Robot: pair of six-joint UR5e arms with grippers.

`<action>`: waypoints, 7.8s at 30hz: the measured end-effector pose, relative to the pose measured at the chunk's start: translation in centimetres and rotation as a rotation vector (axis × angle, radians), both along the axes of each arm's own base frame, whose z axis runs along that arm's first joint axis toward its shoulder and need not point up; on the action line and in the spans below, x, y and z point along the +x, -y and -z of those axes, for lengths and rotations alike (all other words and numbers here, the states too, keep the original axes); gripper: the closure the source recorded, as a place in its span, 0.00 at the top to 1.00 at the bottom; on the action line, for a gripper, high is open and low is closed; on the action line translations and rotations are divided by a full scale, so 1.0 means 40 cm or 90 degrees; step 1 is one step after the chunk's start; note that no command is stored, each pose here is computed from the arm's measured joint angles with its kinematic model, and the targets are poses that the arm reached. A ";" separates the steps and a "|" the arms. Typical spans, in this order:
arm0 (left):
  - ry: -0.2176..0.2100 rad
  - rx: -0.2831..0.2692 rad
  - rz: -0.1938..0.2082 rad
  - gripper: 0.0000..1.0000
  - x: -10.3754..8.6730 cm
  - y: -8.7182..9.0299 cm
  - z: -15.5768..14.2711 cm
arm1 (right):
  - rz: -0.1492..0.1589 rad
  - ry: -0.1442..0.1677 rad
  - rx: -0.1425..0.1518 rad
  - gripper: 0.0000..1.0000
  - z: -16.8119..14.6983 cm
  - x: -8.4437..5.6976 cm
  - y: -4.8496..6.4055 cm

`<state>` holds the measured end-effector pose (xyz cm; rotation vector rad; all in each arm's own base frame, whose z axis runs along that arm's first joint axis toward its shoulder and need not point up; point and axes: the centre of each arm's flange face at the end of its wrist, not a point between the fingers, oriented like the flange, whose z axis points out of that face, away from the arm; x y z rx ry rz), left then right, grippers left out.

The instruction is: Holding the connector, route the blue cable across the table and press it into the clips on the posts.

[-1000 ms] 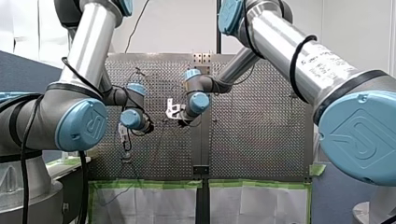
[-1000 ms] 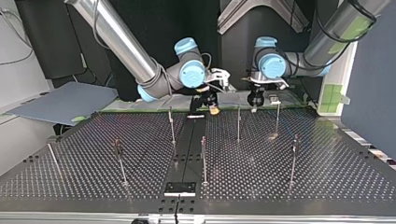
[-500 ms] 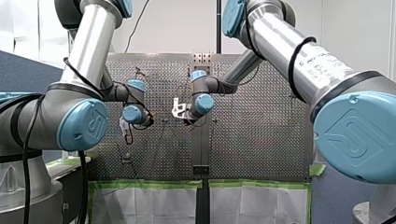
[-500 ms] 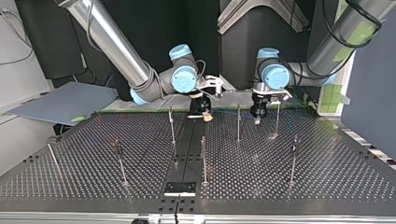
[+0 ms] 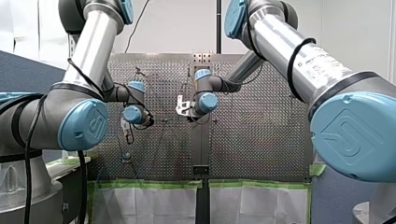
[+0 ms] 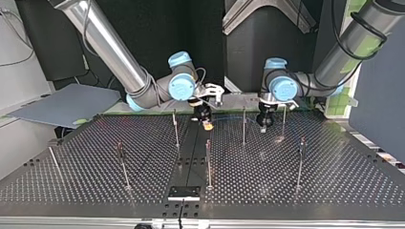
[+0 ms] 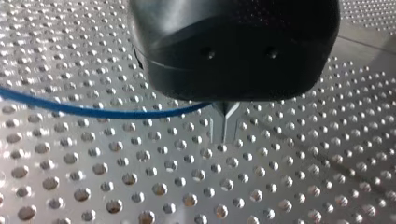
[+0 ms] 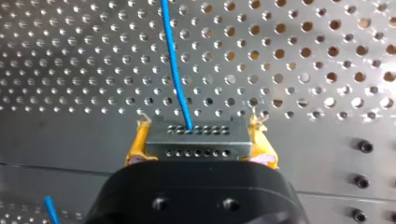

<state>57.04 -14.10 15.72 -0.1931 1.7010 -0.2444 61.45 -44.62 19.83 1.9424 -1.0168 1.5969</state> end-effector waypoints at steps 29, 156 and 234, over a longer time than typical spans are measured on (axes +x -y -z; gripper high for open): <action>-0.090 0.049 -0.033 1.00 -0.110 0.050 -0.051 | 0.018 -0.027 0.040 0.00 0.017 -0.046 0.020; -0.014 -0.025 0.014 0.00 -0.135 0.429 -0.155 | 0.042 -0.009 0.034 0.00 -0.158 -0.170 0.016; 0.119 -0.077 0.057 0.00 -0.076 0.349 -0.543 | 0.004 0.130 -0.021 0.00 -0.595 -0.329 0.045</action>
